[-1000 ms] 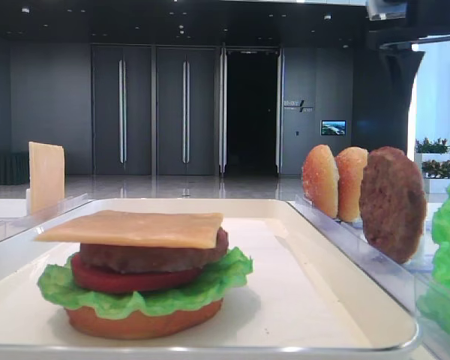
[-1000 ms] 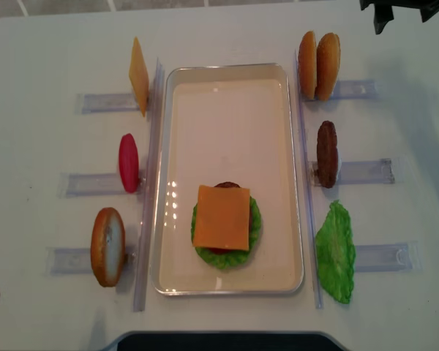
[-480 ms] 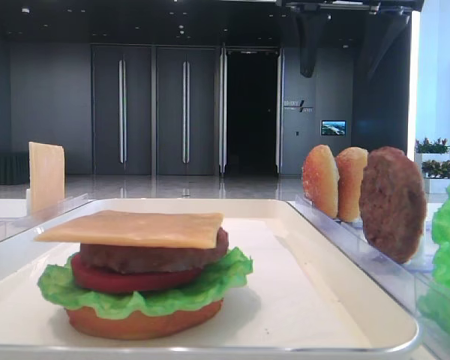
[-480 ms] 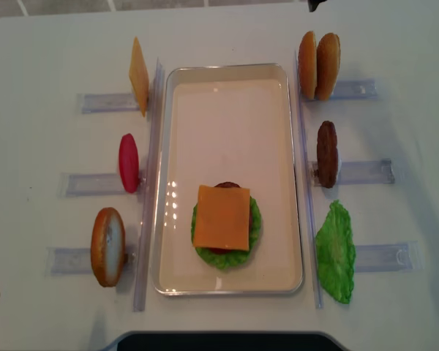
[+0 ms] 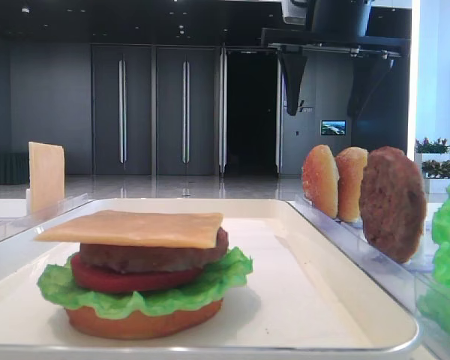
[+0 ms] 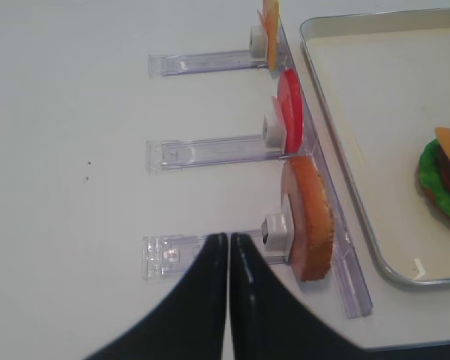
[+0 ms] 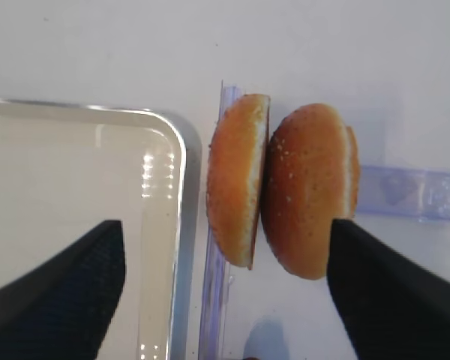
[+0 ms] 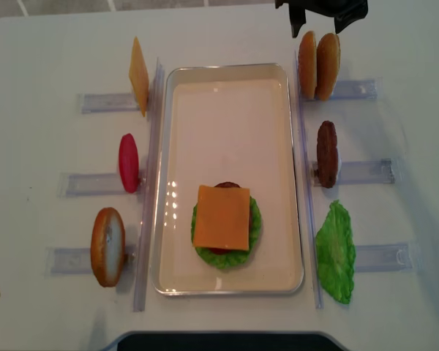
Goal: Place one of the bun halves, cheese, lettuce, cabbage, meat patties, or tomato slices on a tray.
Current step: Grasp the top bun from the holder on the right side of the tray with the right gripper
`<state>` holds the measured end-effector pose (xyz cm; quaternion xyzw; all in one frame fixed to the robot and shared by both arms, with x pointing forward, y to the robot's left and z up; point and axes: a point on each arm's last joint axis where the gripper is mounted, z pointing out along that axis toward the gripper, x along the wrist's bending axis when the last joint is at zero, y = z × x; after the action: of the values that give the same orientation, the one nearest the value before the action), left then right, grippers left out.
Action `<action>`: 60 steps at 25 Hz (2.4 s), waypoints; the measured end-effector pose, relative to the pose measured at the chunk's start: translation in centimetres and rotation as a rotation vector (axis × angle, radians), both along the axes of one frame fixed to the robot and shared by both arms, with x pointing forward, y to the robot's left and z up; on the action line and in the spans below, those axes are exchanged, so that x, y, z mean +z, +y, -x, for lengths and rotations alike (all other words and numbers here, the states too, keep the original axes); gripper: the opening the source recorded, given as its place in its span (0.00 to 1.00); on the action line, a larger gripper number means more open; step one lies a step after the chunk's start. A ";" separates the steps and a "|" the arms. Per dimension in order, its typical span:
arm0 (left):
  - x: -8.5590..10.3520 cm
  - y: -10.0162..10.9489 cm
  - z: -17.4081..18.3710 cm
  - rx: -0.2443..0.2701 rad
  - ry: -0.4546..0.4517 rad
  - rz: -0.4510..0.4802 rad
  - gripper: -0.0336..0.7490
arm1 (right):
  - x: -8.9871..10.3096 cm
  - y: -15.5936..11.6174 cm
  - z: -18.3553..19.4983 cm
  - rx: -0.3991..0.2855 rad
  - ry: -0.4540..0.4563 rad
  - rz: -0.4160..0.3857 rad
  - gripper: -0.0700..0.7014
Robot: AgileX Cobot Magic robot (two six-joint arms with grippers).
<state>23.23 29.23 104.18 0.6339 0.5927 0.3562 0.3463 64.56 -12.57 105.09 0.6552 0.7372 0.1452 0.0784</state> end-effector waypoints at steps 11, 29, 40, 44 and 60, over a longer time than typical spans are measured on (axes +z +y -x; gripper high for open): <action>0.0 0.0 0.0 0.000 0.000 0.000 0.03 | -1.4 0.5 -0.5 -0.005 0.031 -0.018 0.81; 0.0 0.0 0.0 0.000 0.000 0.000 0.03 | -1.3 0.8 -1.0 0.001 -0.023 -0.055 0.81; 0.0 0.0 0.0 0.000 0.000 0.000 0.03 | -1.4 1.2 -1.0 -0.003 -0.012 -0.097 0.81; 0.0 0.0 0.0 0.000 0.000 0.000 0.03 | -2.3 1.4 -1.2 -0.004 0.013 -0.101 0.81; 0.0 0.0 0.0 0.000 0.000 0.000 0.03 | -3.2 0.9 -1.7 0.016 0.001 -0.028 0.81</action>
<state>23.23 29.22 104.18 0.6339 0.5927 0.3560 0.3466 66.23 -11.66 101.84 0.6504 0.7404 0.1559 0.0677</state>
